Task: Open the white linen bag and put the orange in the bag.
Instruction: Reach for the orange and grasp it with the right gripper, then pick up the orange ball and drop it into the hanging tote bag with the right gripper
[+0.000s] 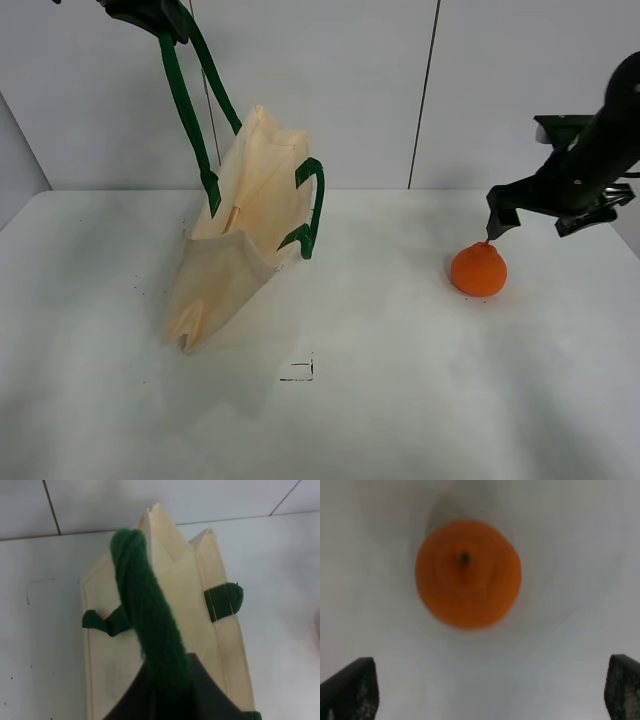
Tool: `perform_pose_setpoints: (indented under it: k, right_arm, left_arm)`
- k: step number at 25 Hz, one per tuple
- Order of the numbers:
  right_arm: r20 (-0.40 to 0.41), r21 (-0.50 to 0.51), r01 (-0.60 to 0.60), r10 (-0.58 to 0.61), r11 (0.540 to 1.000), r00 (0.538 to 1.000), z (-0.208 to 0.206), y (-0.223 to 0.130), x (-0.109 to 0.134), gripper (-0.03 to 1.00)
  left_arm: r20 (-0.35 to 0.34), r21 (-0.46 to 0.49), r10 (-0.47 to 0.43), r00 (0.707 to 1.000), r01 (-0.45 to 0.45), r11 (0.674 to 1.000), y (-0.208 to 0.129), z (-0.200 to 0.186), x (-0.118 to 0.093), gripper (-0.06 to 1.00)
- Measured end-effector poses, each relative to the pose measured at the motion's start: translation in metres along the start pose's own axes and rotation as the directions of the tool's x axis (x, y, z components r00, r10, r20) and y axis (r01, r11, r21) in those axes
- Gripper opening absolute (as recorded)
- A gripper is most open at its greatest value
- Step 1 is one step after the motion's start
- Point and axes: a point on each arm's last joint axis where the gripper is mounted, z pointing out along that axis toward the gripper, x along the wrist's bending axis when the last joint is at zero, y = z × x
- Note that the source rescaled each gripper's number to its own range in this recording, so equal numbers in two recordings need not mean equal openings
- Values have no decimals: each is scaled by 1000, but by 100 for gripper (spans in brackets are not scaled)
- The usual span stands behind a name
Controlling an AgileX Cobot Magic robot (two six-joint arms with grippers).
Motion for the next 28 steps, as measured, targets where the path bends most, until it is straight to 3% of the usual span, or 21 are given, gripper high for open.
perform_pose_setpoints:
  k: [7,11,12,14,16,17,18,23,28]
  right_arm:
    - [-14,118,-22,24,993,1000,91,9,-2,100]
    - [-28,152,-15,20,988,999,116,3,-1,95]
    - [-30,153,-14,19,988,999,117,3,-1,86]
    - [-34,151,-15,20,988,999,116,4,-1,59]
    - [-37,154,-14,20,988,999,112,9,-1,18]
    - [-38,155,-13,19,988,999,109,12,0,4]
    - [-42,160,-14,21,987,999,106,14,0,0]
    - [-116,118,-29,43,993,992,64,44,9,0]
    - [-315,-44,-80,62,996,947,-19,82,36,0]
  left_arm:
    - [0,0,0,1000,0,1000,0,0,0,0]
    - [0,0,0,1000,0,1000,0,0,0,0]
    - [0,0,0,1000,0,1000,0,0,0,0]
    - [0,0,0,1000,0,1000,0,0,0,0]
    - [0,0,0,1000,0,1000,0,0,0,0]
    - [0,0,0,1000,0,1000,0,0,0,0]
    - [0,0,0,1000,0,1000,0,0,0,0]
    - [0,0,0,1000,0,1000,0,0,0,0]
    - [0,0,0,1000,0,1000,0,0,0,0]
